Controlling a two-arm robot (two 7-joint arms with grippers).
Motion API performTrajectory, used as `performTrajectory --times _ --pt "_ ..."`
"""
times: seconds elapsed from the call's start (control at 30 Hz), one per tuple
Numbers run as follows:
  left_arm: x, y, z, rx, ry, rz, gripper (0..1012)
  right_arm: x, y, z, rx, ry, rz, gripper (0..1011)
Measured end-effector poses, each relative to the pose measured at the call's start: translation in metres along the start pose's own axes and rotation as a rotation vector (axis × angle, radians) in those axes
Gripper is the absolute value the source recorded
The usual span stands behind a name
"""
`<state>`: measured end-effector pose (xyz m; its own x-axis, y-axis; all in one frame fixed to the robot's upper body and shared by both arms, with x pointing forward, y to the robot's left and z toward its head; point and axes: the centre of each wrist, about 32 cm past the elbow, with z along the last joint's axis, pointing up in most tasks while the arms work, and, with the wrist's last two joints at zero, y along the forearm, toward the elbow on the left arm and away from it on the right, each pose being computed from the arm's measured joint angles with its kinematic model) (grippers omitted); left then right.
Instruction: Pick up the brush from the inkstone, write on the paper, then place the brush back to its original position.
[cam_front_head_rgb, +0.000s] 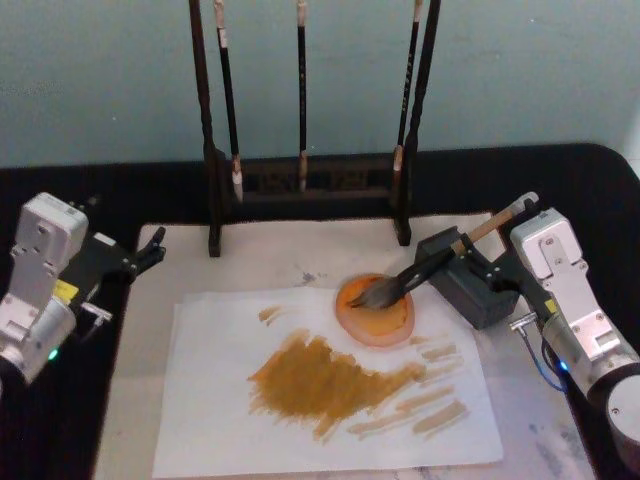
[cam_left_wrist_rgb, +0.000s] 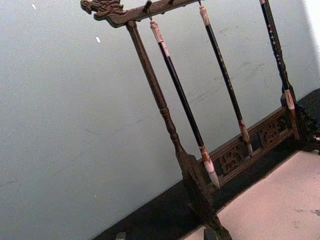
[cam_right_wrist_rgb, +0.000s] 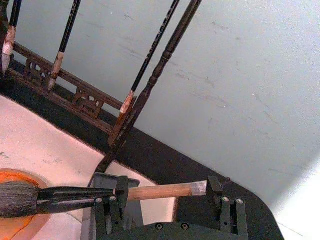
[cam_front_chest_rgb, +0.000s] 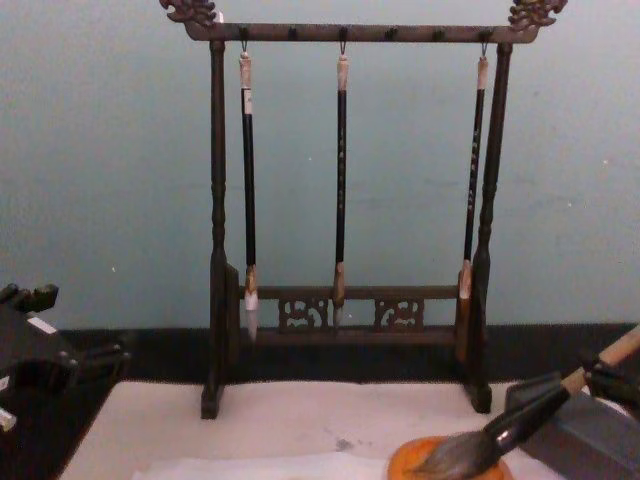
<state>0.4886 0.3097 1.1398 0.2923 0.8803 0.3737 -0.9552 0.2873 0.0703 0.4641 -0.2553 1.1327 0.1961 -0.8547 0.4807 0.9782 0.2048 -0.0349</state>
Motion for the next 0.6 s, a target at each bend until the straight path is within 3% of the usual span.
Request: performTrajectory --times 0.6 --pt "0.0000 0.0000 0.0000 0.000 0.000 0.000 1010 0.0001 0.0000 0.0003 0.001 0.002 -0.001 1000"
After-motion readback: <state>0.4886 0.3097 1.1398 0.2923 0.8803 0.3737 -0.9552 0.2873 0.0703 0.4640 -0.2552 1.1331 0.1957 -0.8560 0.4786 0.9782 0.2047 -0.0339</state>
